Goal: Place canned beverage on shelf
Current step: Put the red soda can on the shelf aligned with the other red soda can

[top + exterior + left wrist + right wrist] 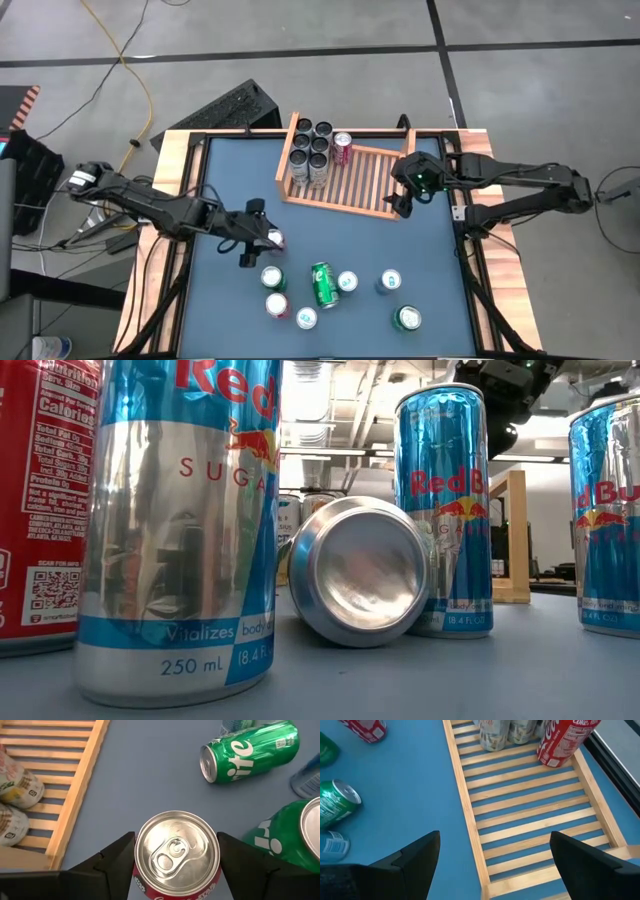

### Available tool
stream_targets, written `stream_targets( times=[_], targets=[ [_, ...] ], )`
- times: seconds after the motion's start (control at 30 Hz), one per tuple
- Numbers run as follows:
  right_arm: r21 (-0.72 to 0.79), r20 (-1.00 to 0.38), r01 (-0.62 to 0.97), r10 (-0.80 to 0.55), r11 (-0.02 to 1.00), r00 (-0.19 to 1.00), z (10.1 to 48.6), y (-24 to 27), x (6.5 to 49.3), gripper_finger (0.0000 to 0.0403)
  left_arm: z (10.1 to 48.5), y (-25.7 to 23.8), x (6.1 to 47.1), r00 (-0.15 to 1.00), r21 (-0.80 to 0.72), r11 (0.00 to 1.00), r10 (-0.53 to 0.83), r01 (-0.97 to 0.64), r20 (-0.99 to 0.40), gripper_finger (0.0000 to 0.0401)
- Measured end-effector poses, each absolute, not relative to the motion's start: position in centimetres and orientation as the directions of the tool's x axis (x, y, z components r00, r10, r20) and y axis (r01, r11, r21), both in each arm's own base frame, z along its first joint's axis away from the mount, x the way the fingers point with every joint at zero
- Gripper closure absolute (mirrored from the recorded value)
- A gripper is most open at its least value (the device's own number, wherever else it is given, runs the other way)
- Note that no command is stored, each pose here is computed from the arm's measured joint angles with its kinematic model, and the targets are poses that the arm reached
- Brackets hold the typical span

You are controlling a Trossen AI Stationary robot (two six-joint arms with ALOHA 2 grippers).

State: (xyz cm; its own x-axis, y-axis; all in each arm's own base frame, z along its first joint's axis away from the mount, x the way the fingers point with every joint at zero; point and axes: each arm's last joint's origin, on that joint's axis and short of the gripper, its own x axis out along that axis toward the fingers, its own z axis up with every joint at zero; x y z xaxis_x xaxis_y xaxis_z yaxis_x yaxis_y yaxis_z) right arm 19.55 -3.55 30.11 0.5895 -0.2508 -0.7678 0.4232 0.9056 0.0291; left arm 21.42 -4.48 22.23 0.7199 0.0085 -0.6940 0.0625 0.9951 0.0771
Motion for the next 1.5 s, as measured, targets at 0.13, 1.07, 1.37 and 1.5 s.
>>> stream_targets(
  times=[0.13,1.07,1.37,1.5],
  targets=[
    [0.03,-0.766,0.423,-0.251,0.906,0.592,30.1,-3.6,19.6,0.004,22.5,-3.9,21.8,0.739,0.115,0.983,-0.026,0.14,-0.674,0.0167],
    [0.08,-0.58,0.337,-0.231,0.938,0.781,32.0,-3.7,21.3,0.004,23.1,2.7,25.2,0.833,0.203,0.849,-0.382,0.487,-0.4,0.0167],
    [0.084,-0.568,0.335,-0.231,0.938,0.79,32.1,-3.7,21.4,0.004,20.9,3.4,28.5,0.781,0.164,0.826,-0.417,0.539,-0.466,0.0159],
    [0.084,-0.571,0.335,-0.23,0.939,0.788,32.1,-3.7,21.4,0.004,20.7,3.6,29.5,0.765,0.148,0.814,-0.443,0.562,-0.468,0.0158]
  ],
)
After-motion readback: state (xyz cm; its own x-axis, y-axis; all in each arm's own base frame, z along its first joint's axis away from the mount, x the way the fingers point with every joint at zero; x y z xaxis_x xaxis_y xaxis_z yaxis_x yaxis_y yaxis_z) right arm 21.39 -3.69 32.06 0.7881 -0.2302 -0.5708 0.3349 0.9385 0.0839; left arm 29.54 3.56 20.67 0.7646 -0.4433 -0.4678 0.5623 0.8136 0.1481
